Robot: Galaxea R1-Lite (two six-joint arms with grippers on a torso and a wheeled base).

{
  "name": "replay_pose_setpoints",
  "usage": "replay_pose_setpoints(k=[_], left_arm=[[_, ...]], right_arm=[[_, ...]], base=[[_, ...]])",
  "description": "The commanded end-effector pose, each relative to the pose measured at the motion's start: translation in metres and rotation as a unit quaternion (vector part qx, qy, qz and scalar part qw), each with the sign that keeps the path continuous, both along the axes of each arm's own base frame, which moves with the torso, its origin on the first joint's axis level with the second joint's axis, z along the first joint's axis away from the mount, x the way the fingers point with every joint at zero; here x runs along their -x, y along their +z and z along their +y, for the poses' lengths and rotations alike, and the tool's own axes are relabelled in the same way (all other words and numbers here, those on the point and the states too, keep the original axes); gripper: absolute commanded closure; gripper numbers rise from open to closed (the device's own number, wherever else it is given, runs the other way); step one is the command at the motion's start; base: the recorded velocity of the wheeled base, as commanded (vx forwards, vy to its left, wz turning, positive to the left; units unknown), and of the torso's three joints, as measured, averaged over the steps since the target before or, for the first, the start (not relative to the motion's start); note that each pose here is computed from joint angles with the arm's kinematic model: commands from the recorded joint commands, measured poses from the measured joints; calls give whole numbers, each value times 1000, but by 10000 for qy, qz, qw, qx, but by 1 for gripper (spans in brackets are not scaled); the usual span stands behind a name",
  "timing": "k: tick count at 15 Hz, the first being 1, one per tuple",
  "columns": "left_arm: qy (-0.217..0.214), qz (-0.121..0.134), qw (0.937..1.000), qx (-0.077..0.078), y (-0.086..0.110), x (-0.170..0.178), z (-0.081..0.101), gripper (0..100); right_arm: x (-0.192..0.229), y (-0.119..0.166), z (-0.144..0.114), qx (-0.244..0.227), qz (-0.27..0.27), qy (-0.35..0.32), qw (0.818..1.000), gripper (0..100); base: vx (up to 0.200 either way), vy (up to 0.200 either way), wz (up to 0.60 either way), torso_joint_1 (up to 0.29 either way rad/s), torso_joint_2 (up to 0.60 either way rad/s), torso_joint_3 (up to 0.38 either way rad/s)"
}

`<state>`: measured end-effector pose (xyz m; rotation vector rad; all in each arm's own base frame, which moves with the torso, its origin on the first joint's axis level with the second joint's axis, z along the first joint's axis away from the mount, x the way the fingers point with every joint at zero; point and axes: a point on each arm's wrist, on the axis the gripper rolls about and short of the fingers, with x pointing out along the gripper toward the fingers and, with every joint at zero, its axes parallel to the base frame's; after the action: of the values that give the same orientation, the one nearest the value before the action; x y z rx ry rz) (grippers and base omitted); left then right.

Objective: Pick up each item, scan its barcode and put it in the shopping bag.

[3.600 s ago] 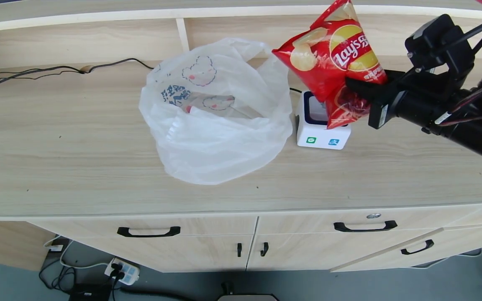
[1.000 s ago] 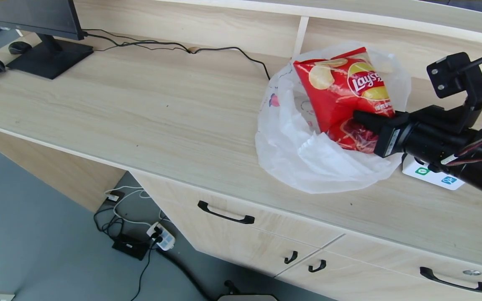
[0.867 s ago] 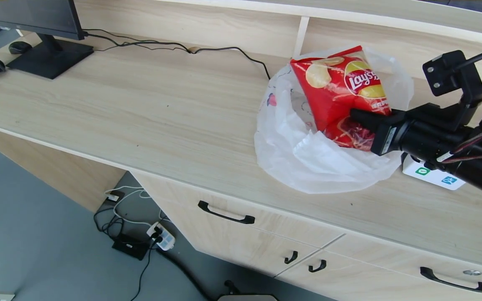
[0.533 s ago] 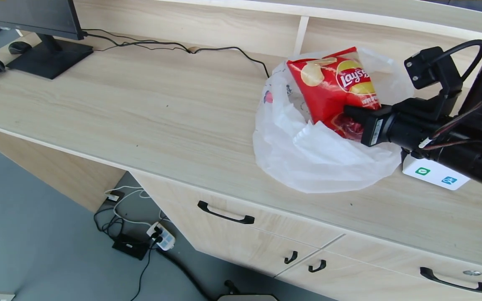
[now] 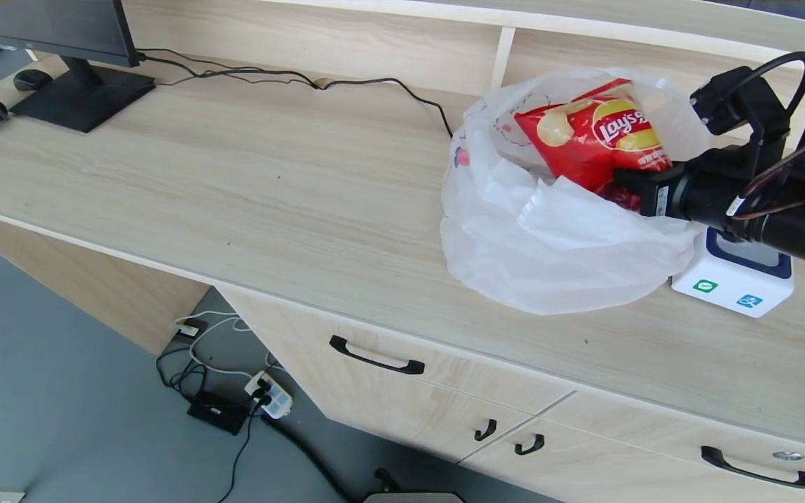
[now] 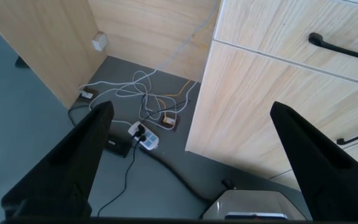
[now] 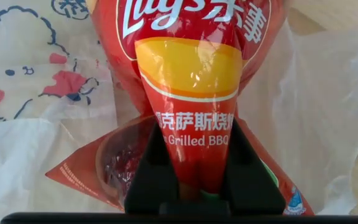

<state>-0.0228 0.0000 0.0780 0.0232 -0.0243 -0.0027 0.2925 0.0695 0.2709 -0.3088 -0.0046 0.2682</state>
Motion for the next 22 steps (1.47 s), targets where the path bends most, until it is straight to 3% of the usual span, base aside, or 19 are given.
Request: replay_pose_setpoints(k=[1,6,9,13,14,17,19,22], left_arm=[[0,-1,10000,1,0,0,0,0],[0,-1,10000,1,0,0,0,0],[0,6,10000,1,0,0,0,0],[0,-1,10000,1,0,0,0,0],[0,-1,10000,-7,0,0,0,0],[0,-1,10000,-7,0,0,0,0],[0,-1,10000,-7,0,0,0,0],[0,-1,10000,1,0,0,0,0]], right_arm=[[-1,-6,2,193,131,81,9997,100],[-7,-10,25,297,185,571,9978,100],[-3,-15,44,-240,440,606,9969,100],[-3,-14,44,-442,475,577,9962,100],[-2,-13,44,-448,462,594,9962,0],[-2,-11,44,-485,393,582,9964,0],[4,-7,41,-610,26,650,9960,0],[41,4,29,-703,-375,734,9941,0]], base=[[0,0,0,0,0,0],[0,0,0,0,0,0],[0,0,0,0,0,0],[0,0,0,0,0,0],[0,0,0,0,0,0],[0,0,0,0,0,0],[0,0,0,0,0,0],[0,0,0,0,0,0]])
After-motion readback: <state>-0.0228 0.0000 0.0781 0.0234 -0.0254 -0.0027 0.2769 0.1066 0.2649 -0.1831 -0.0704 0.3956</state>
